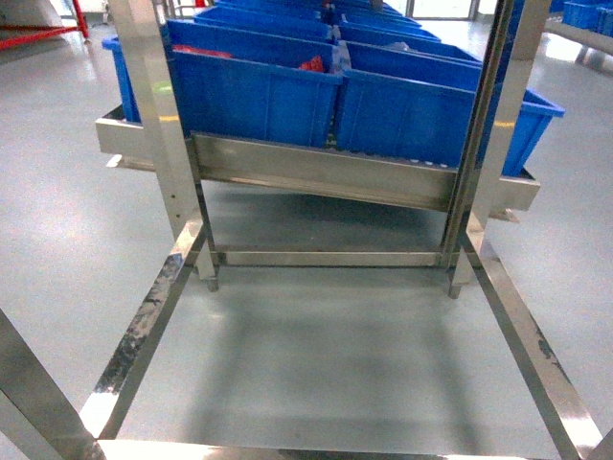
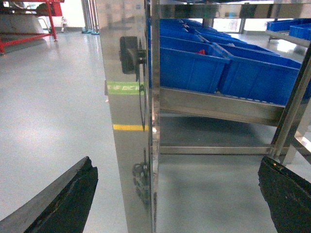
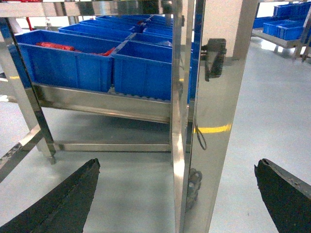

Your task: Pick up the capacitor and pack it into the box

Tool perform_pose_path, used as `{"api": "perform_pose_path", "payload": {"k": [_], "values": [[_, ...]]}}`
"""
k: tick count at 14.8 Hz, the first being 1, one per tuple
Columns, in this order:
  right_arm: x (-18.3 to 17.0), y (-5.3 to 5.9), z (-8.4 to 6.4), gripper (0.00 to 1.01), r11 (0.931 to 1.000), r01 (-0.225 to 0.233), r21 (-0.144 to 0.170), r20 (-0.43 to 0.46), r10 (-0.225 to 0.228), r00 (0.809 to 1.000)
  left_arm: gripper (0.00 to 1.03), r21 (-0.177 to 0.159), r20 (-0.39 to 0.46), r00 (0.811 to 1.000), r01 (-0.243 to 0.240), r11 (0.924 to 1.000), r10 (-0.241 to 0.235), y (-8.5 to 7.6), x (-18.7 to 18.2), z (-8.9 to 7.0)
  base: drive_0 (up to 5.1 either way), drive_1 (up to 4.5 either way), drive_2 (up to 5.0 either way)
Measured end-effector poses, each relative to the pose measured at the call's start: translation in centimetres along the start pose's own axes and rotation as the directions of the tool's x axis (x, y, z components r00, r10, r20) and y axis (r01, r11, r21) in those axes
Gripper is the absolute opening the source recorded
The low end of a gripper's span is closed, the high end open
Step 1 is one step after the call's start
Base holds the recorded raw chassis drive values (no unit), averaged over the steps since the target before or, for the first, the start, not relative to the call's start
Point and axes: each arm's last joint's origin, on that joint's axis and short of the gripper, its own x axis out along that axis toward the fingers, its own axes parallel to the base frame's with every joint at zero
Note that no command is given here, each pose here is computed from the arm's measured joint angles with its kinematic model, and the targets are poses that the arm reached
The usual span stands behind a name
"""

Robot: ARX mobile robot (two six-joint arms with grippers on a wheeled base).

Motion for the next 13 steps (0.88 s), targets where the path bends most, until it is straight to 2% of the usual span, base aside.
{"api": "perform_pose_path", "payload": {"k": [13], "values": [[0.0,0.0,0.0,0.98,1.0,0.0,0.0,0.0,0.0,1.0,0.98,0.0,0.0,1.0,0.0,1.0,0.0,0.0,0.0,0.0,0.0,0.0,0.0]]}}
